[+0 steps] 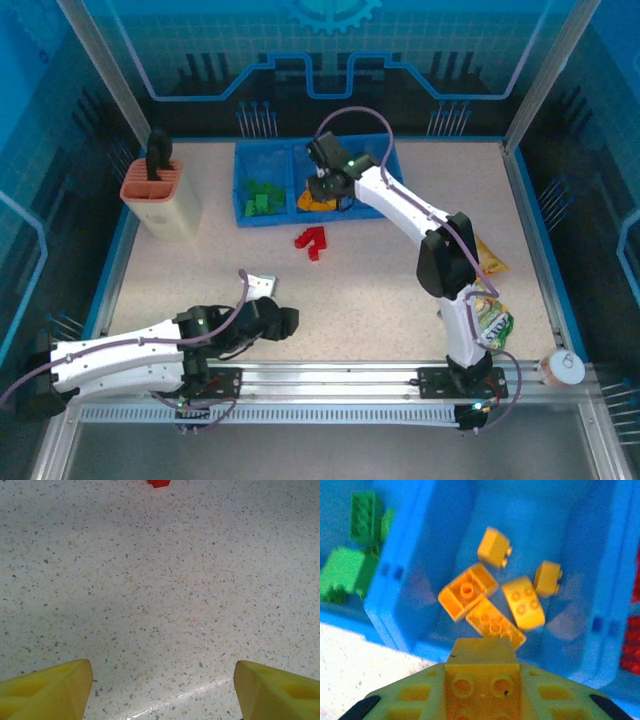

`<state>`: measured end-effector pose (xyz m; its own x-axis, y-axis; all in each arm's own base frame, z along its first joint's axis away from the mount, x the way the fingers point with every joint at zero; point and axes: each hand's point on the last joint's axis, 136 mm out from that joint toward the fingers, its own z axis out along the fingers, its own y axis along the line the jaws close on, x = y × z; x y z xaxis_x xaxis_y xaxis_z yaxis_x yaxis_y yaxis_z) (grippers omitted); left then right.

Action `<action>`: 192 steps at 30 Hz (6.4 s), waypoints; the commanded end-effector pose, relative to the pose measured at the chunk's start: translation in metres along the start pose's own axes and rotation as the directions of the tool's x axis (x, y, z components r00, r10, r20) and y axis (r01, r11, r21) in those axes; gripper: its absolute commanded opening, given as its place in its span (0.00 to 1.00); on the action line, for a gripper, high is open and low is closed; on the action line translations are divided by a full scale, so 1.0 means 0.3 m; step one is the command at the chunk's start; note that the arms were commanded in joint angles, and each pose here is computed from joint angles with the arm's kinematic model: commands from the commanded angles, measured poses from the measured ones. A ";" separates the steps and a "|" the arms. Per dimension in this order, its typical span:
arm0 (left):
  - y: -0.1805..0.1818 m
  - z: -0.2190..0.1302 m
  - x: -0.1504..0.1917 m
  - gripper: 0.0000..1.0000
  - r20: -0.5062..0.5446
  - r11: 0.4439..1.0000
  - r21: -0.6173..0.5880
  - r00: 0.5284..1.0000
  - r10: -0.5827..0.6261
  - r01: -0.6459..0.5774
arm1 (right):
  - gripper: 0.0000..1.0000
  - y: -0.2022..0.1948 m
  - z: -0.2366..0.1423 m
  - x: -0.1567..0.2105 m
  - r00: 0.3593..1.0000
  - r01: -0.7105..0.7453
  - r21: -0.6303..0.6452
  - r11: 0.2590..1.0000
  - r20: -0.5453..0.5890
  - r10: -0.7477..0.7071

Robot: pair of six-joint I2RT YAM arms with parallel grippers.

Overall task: Sort the legos into containers by color
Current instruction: Place the lego in the container, then pick up the lego from the center of the table, then place the lego in the container, then pick up the lego from the center of the table.

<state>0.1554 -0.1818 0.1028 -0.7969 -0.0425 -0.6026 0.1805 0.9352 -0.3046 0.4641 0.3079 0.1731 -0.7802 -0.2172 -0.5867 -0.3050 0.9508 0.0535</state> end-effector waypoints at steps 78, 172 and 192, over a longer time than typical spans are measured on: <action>-0.056 0.516 -0.427 0.21 -0.253 0.972 -0.233 0.967 -0.028 -0.033 | 0.70 -0.371 -0.532 0.699 0.902 -0.340 -0.112 0.934 0.244 0.357; 0.177 0.657 -0.480 0.30 -0.249 0.972 -0.231 0.968 -0.024 -0.036 | 0.66 -0.293 -0.439 1.029 0.894 -0.422 -0.170 0.891 0.085 0.439; -0.258 0.337 -0.902 0.25 0.132 0.984 0.169 0.991 0.032 -0.054 | 0.66 -0.264 -0.406 1.023 0.896 -0.421 -0.185 0.888 0.065 0.439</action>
<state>0.3997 -0.2559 0.1830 -0.7519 -0.0219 -0.6589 0.2567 0.9109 -0.3232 0.1848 0.1368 0.0893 -0.7980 0.2288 -0.5575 -0.0427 0.9013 0.4311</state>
